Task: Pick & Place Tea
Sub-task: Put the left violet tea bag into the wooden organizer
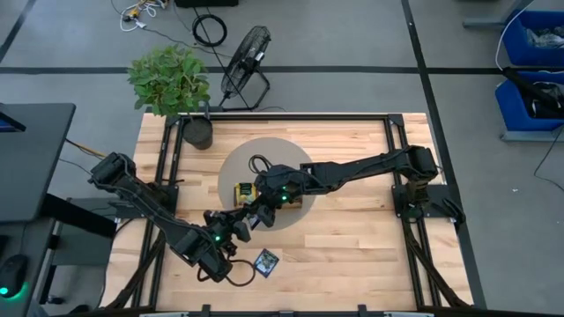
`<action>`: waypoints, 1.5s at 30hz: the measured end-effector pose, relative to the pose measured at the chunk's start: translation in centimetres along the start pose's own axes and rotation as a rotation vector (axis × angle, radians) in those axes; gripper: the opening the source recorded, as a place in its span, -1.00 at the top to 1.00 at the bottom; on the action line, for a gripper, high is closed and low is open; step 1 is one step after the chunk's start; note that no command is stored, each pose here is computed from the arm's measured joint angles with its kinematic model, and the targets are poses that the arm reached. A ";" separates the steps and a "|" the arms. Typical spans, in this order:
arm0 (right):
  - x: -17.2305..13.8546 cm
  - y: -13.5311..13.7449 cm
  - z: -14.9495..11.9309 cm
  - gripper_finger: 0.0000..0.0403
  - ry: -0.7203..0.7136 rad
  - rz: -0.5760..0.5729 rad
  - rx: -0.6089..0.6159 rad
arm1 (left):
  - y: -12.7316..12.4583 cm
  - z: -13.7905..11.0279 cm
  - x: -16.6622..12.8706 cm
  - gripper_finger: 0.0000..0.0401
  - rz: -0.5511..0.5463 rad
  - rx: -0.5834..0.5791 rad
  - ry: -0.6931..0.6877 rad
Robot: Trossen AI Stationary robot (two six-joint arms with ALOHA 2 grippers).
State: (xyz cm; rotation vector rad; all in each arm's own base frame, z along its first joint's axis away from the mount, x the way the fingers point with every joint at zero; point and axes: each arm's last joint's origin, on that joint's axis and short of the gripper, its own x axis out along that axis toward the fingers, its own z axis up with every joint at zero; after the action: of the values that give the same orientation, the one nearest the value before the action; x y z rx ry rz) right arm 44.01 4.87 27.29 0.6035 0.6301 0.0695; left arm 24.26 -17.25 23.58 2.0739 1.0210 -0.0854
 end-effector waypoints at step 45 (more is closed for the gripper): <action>-2.0 0.9 -0.4 1.00 -0.024 -0.203 -0.292 | -0.5 1.0 -3.7 0.71 0.171 -1.056 -0.048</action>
State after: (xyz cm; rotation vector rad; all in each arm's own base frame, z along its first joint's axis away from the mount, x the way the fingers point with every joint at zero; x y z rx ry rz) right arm 42.26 5.36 28.66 0.2562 0.6409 -0.0352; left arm 21.72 -20.13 24.02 1.1616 0.6254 0.4080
